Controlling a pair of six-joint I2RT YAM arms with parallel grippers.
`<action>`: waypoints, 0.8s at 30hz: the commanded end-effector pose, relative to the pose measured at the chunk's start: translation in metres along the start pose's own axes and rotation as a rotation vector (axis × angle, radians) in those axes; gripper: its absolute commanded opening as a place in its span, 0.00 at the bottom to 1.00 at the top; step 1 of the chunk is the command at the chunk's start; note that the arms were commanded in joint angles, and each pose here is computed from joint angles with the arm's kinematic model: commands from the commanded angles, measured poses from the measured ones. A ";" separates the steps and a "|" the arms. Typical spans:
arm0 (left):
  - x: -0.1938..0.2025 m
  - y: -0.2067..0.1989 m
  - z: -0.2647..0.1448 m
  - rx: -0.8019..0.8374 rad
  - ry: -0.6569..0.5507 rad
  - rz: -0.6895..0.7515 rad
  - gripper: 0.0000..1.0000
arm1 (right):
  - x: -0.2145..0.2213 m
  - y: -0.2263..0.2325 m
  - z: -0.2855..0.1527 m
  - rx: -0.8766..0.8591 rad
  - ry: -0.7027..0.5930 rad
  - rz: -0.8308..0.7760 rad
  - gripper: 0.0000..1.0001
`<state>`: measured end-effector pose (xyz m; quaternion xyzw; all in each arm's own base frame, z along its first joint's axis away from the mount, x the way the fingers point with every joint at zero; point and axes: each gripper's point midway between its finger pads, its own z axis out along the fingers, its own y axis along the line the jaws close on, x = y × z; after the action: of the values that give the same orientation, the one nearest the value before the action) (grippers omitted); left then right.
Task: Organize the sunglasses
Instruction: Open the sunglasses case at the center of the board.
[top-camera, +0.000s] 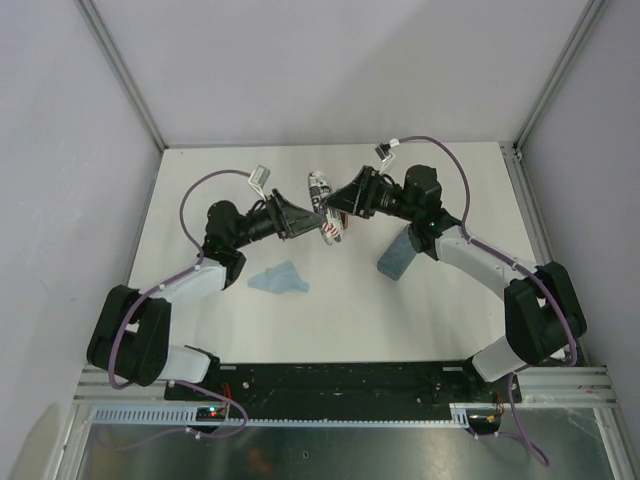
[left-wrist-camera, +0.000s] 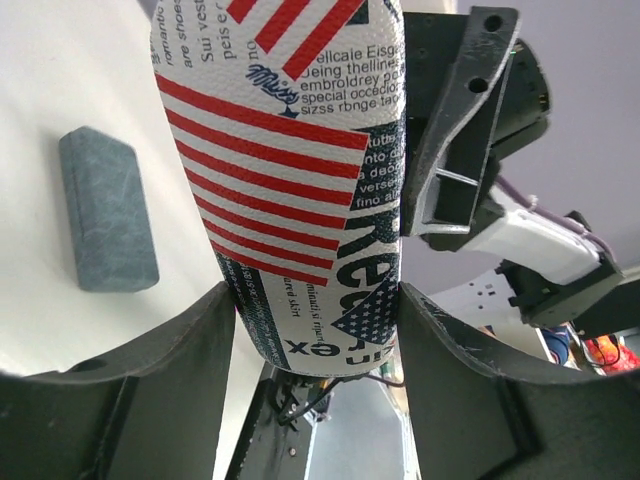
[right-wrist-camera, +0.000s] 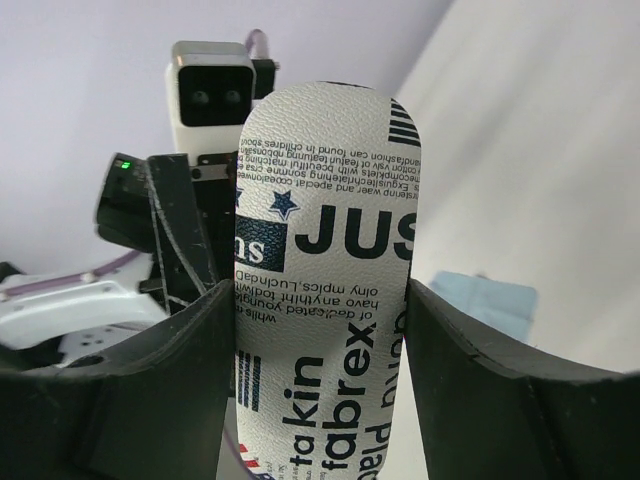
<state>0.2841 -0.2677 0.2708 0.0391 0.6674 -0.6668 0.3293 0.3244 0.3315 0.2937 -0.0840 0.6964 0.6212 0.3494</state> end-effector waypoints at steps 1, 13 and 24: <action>0.003 0.013 0.002 -0.021 -0.002 0.050 0.22 | 0.014 -0.059 -0.012 0.280 0.009 -0.083 0.23; 0.029 0.127 -0.012 -0.446 0.030 -0.002 0.19 | 0.053 -0.131 -0.031 0.704 0.090 -0.222 0.28; 0.047 0.164 -0.024 -0.567 0.056 -0.031 0.19 | 0.059 -0.094 -0.025 0.482 0.159 -0.115 0.97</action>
<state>0.3090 -0.2513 0.1010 -0.0536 0.8394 -0.4686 0.2700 0.3284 0.3033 0.1506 -0.0688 0.8702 0.3392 0.3506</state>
